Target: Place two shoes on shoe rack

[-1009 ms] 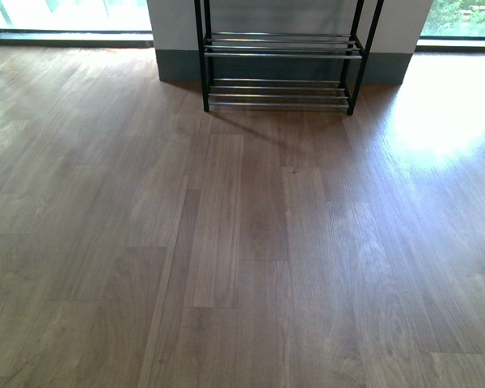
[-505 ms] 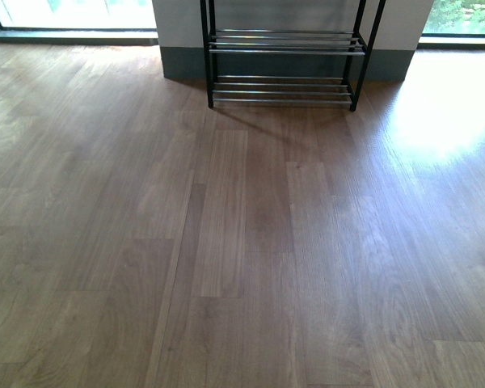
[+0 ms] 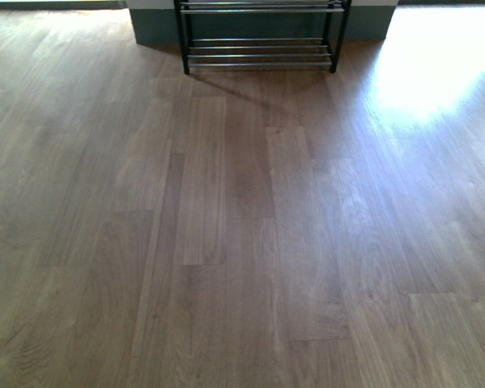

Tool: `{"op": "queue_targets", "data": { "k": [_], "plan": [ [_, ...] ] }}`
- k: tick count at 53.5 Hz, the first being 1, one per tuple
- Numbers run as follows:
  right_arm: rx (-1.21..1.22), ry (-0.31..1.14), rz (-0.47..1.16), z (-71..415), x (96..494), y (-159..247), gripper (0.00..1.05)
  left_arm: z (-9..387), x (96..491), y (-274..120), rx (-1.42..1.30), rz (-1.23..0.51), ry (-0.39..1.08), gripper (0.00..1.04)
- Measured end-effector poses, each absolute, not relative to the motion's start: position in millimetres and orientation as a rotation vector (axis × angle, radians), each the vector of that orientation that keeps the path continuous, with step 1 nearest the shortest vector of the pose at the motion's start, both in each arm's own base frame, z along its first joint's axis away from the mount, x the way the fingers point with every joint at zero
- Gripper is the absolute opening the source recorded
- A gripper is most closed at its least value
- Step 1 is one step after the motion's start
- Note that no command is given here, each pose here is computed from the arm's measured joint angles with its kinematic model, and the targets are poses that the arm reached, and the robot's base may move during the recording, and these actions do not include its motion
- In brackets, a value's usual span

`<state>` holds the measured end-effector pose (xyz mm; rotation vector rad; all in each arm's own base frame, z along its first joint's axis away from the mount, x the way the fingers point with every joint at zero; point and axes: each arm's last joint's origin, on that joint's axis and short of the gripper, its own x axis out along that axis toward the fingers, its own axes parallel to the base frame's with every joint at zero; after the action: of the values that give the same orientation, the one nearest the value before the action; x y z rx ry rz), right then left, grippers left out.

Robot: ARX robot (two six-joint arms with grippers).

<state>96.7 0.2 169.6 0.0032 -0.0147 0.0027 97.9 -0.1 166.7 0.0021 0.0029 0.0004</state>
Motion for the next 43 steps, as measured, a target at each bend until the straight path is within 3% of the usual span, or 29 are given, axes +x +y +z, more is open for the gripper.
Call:
{"op": "queue_targets", "data": {
  "k": [43],
  "plan": [
    [0.003, -0.015, -0.001, 169.6, 96.7, 0.1, 0.96, 166.7, 97.9, -0.2, 0.002, -0.003, 0.003, 0.95]
  ]
}}
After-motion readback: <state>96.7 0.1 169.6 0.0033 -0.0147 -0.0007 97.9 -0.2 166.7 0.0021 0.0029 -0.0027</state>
